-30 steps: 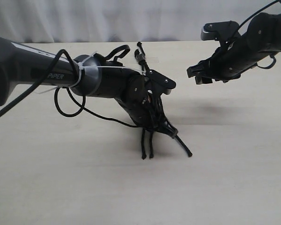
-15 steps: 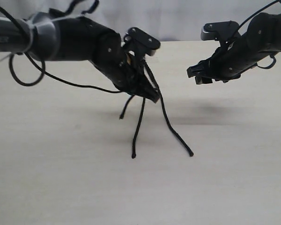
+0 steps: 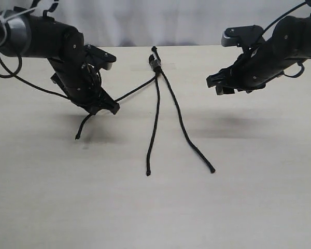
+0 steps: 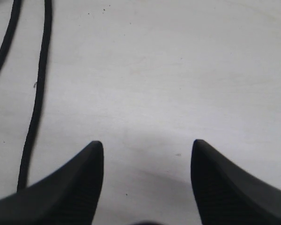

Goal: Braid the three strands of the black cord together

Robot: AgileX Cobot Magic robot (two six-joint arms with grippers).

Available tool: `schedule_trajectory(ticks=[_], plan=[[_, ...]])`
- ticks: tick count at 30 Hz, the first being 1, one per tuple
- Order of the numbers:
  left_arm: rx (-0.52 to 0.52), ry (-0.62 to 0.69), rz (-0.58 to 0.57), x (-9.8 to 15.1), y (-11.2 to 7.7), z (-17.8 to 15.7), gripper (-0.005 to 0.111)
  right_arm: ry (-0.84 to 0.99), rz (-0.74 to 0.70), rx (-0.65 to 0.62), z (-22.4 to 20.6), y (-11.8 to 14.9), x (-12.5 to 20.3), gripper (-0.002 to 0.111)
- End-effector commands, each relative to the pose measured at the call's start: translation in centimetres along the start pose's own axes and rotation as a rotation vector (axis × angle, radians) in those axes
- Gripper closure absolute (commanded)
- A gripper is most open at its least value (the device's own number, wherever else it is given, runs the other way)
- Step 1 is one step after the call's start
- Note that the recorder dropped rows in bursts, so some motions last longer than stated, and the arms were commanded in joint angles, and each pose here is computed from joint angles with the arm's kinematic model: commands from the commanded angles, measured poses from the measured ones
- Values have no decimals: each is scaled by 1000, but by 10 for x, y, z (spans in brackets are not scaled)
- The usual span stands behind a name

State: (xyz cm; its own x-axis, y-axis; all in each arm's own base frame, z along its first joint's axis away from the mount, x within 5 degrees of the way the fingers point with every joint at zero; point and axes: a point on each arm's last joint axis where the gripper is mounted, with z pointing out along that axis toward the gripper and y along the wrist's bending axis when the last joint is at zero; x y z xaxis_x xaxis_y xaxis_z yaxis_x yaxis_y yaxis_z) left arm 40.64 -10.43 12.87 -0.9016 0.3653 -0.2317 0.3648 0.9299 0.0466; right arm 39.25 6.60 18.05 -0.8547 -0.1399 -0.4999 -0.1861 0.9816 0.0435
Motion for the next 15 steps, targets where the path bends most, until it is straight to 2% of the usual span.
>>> schedule_trajectory(ticks=[1,5,11,15], plan=[[9,38,-9,4,-2,13,107,-15,1,1,-1,0,-2,55],[9,40,-9,4,-2,14,102,-16,14,-6,-1,0,-3,55],[17,44,-18,4,-2,14,74,-16,14,-6,-1,0,-3,55],[24,53,-25,5,-3,14,70,-16,14,-6,-1,0,-3,55]])
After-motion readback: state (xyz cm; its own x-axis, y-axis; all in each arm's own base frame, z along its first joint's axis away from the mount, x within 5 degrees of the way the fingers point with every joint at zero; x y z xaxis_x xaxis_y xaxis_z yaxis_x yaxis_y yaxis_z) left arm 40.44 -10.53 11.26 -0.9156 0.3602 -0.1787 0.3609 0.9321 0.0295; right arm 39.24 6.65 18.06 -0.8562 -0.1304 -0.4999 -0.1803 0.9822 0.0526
